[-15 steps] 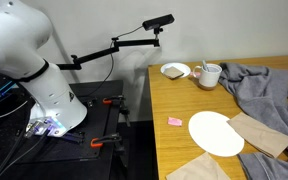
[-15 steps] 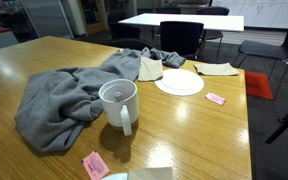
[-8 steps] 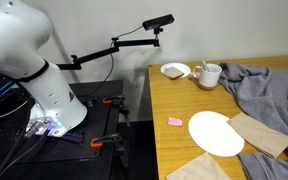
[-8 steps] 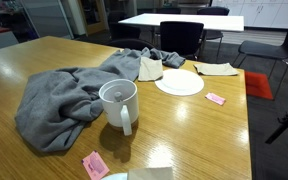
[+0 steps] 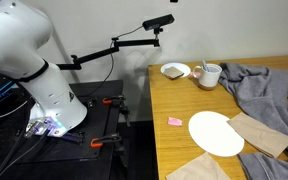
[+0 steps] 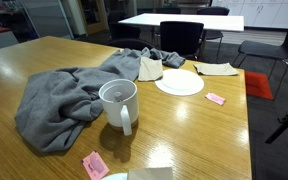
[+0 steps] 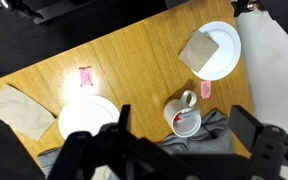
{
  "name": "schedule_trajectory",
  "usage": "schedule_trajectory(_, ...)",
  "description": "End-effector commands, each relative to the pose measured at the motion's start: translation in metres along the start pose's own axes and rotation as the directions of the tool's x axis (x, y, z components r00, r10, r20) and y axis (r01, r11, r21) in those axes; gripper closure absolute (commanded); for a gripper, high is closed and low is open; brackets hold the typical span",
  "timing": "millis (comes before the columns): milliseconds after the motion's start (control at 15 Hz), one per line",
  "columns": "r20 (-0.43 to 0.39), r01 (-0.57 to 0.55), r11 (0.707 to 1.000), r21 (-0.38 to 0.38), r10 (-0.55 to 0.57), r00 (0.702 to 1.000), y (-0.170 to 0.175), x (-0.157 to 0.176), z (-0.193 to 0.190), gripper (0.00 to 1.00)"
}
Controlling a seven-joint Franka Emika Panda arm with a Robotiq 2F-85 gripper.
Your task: Pick up the pen from the mug cup and put it on the table.
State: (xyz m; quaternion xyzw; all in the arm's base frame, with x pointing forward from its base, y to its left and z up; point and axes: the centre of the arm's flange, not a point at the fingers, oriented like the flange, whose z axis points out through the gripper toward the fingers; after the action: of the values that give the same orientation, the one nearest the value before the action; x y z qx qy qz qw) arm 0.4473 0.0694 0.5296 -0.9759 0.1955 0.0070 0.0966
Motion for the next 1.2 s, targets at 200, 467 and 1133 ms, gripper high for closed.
schedule_trajectory(200,0.1,-0.185,0.982,0.037,0.18,0.978,-0.019,0.053,0.022,0.0)
schedule_trajectory(467,0.157,-0.291,0.955,0.053,0.28,0.947,-0.033,0.083,0.042,0.0)
schedule_trajectory(1133,0.217,-0.326,0.945,-0.01,0.32,0.922,-0.06,0.155,0.123,0.0)
